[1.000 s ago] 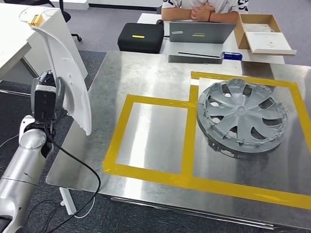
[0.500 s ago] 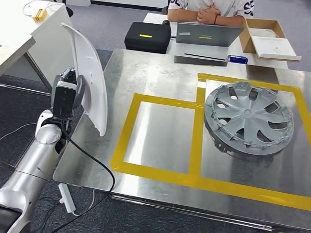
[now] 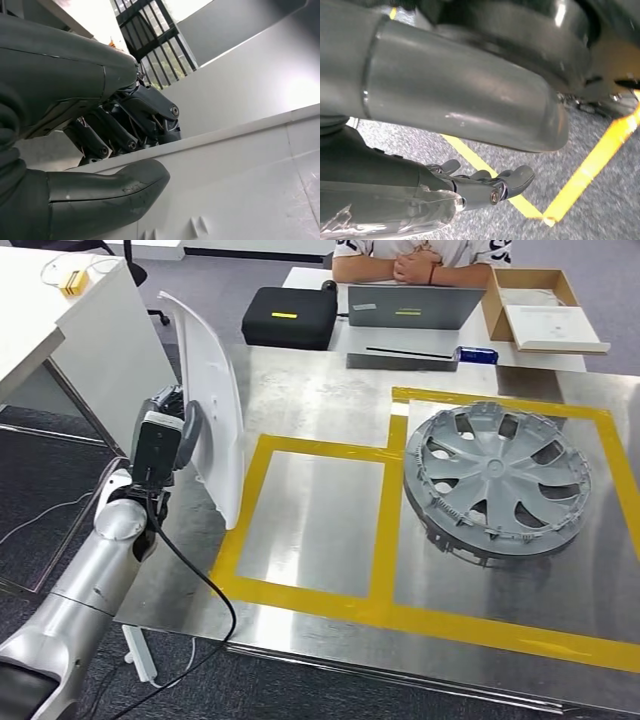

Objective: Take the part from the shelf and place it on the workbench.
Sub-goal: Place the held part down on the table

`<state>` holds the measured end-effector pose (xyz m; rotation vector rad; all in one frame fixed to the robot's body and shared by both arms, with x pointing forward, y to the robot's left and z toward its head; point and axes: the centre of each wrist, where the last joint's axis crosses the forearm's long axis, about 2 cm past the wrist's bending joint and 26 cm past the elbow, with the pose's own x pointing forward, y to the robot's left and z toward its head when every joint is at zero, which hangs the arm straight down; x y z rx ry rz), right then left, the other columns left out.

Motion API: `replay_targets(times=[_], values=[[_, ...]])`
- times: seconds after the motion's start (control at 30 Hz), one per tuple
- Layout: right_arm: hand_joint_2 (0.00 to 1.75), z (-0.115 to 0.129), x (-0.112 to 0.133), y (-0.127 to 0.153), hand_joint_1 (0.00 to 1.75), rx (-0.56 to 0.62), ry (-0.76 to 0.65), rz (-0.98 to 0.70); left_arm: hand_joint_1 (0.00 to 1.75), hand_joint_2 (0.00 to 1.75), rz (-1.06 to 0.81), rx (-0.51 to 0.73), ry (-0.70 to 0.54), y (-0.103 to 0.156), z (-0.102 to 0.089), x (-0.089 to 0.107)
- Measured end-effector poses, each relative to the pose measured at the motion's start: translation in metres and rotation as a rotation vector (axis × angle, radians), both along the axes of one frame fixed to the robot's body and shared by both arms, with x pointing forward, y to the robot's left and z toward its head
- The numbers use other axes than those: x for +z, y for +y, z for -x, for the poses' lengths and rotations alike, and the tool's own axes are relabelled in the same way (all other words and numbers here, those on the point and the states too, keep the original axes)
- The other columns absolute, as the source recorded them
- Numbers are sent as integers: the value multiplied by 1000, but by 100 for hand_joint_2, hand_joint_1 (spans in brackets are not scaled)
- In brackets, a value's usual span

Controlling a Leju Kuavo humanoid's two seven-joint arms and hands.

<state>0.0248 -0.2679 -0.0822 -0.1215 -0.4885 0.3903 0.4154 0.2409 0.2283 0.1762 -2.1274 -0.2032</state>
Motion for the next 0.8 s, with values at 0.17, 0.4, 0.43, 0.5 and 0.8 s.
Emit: replay_targets(times=[0.17,0.4,0.43,0.5,0.8], values=[[0,1,-1,0,0,-17,-2,-5,164,175,39,-41,48,-14,3,-7],[0,1,-2,1,0,-39,-6,1,164,175,82,-81,87,-33,5,-10],[0,2,-2,1,0,-42,-6,4,164,175,87,-84,95,-34,6,-12],[0,2,-2,1,0,-46,-3,6,164,175,95,-89,108,-38,6,-14],[0,4,-2,2,0,-60,-8,17,164,175,87,-108,159,-45,11,-31]])
